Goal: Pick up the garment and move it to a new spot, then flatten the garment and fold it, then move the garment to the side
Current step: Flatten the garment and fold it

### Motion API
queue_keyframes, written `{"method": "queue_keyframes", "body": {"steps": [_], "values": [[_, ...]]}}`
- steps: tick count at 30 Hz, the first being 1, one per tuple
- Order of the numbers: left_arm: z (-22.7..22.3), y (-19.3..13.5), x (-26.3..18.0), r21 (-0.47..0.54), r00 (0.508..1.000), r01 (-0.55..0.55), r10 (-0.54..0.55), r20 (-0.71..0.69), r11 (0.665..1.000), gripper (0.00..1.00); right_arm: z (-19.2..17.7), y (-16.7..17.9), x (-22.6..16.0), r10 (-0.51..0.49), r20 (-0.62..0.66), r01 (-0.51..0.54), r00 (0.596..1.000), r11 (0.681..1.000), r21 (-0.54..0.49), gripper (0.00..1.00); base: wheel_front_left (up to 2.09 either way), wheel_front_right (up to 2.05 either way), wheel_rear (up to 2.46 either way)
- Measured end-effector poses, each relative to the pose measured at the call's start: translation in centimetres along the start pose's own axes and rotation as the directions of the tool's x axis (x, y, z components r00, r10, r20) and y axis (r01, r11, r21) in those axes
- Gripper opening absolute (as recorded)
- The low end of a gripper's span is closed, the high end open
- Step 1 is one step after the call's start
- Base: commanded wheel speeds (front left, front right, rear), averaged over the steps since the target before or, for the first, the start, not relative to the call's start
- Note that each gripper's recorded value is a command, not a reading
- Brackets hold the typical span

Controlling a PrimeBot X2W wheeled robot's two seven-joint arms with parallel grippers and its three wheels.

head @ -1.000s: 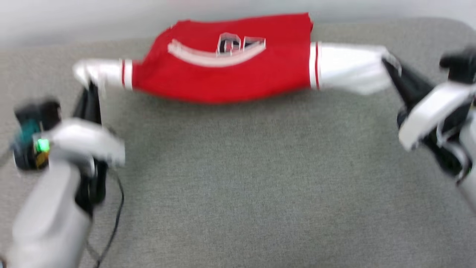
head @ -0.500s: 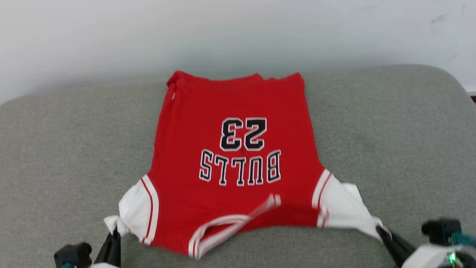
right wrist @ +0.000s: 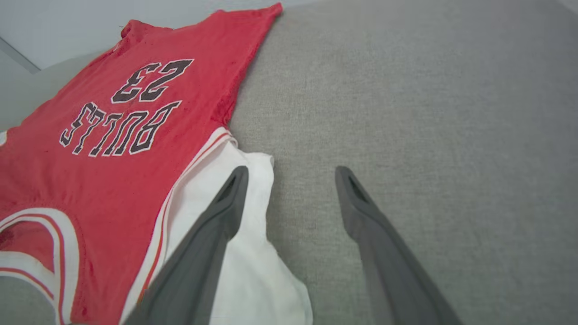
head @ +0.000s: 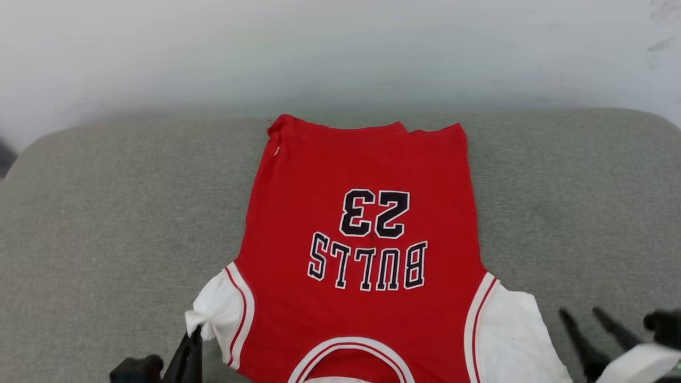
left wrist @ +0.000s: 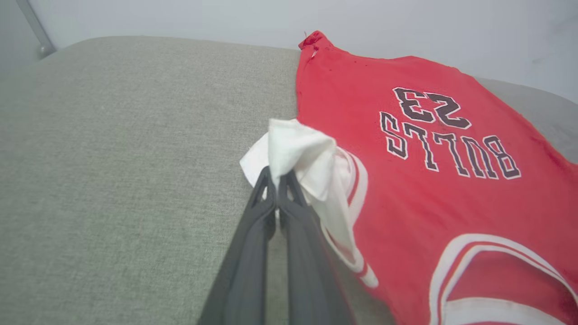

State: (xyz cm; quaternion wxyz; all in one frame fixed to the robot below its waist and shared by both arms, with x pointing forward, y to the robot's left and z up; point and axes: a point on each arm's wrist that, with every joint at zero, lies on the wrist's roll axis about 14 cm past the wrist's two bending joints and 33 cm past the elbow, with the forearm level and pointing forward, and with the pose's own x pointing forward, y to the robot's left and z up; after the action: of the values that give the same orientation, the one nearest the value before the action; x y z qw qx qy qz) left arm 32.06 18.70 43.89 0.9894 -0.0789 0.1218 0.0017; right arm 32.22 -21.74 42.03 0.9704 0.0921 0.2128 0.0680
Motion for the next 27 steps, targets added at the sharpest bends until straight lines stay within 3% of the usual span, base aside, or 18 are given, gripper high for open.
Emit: {"method": "queue_keyframes", "body": {"steps": [4, 10, 15, 16, 17, 23, 27], "values": [[1.8, -1.0, 0.7, 0.004, 0.998, 0.024, -0.024, 0.061, 1.000, 0.00, 4.2, -0.6, 2.8, -0.019, 0.088, 0.018, 0.996, 1.000, 0.009, 1.00, 0.00, 0.00, 0.00], [3.6, -2.4, 2.7, 0.003, 0.991, 0.052, -0.052, 0.124, 0.999, 0.00, 8.7, -1.7, 9.3, -0.039, 0.094, 0.037, 0.995, 0.999, 0.019, 1.00, 0.00, 0.00, 0.00], [4.7, -3.4, 4.8, -0.006, 0.984, 0.062, -0.060, 0.168, 0.998, 0.00, 14.3, -0.7, 16.8, -0.003, 0.083, 0.009, 0.997, 0.997, -0.071, 1.00, 0.00, 0.00, 0.00], [4.7, -3.4, 4.8, -0.006, 0.984, 0.062, -0.060, 0.168, 0.998, 0.00, 14.3, -0.7, 16.8, -0.003, 0.083, 0.009, 0.997, 0.997, -0.071, 1.00, 0.00, 0.00, 0.00], [4.6, -3.7, 5.7, -0.007, 0.983, 0.065, -0.063, 0.171, 0.998, 0.00, 15.9, 0.2, 19.4, 0.015, 0.069, -0.008, 0.998, 0.994, -0.106, 1.00, 0.00, 0.00, 0.00], [4.4, -4.3, 7.6, -0.011, 0.981, 0.079, -0.075, 0.179, 0.997, 0.00, 17.7, 1.6, 25.2, 0.034, -0.022, -0.037, 0.999, 0.985, -0.168, 1.00, 0.00, 0.00, 0.00], [5.2, -4.0, 9.0, -0.009, 0.975, 0.061, -0.057, 0.216, 0.998, 0.00, 16.0, 3.1, 30.0, 0.042, -0.201, -0.075, 0.979, 0.984, -0.162, 1.00, 0.00, 0.00, 0.00]]}}
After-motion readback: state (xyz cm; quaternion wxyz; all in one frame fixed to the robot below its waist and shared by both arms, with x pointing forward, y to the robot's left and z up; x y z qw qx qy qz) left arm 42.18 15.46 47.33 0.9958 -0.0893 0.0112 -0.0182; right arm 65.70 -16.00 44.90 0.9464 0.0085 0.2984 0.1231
